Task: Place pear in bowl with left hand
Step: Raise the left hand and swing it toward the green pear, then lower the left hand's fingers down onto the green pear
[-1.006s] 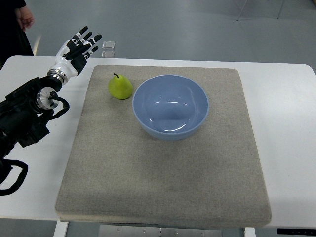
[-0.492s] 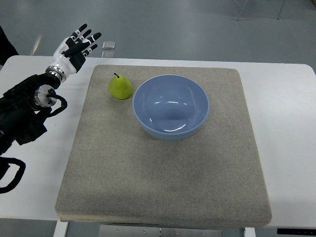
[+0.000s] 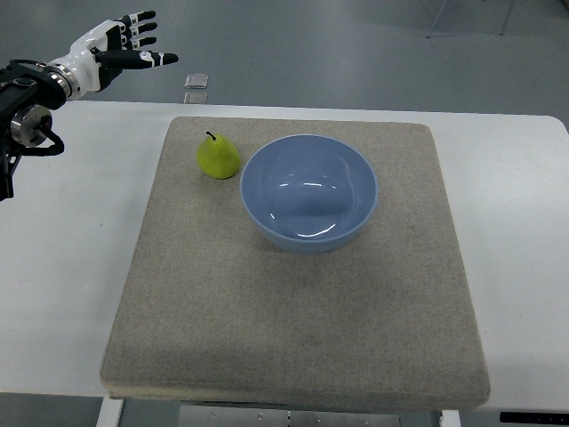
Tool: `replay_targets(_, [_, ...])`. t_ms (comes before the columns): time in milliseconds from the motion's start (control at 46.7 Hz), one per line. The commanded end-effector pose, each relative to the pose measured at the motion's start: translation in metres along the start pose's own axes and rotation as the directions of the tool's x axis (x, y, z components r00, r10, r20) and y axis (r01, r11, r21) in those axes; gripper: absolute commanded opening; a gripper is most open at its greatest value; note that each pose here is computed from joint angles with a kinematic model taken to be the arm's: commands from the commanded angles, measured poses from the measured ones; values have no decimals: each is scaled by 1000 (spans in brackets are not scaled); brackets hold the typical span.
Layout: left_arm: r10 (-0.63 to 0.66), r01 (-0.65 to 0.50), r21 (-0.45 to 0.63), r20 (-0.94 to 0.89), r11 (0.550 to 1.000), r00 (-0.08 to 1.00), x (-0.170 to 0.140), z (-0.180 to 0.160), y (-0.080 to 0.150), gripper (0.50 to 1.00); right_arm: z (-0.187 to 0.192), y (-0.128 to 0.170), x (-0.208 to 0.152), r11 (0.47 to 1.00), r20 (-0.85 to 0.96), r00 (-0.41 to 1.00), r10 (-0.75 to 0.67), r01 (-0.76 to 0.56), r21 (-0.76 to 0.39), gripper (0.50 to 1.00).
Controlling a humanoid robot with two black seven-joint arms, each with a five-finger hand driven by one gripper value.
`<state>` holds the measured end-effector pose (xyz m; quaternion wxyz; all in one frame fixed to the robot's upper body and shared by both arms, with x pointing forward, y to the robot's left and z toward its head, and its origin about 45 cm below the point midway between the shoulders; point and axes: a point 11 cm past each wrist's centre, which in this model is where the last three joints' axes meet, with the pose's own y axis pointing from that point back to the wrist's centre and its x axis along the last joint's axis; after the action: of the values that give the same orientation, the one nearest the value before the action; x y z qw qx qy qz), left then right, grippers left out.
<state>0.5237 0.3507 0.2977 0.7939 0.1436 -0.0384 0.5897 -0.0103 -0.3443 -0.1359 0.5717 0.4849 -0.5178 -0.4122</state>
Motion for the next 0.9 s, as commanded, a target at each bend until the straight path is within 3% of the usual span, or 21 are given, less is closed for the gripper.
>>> replay_targets(0, [-62, 59, 38, 91, 998, 994, -3, 0, 1, 990, -1, 0, 0, 1000, 0, 1000, 0, 0, 1, 924])
replay_targets(471, [-375, 327, 186, 503, 927, 778, -49, 38, 1, 990, -1, 0, 0, 1000, 0, 1000, 0, 0, 1, 924])
replay_targets(642, [-428, 365, 235, 623, 901, 655, -61, 44, 4, 990, 0, 0, 0, 1000, 0, 1000, 0, 0, 0, 924])
replay_targets(877, [-454, 377, 274, 690, 885, 564, -68, 46, 6, 990, -1, 0, 0, 1000, 0, 1000, 0, 0, 1, 924])
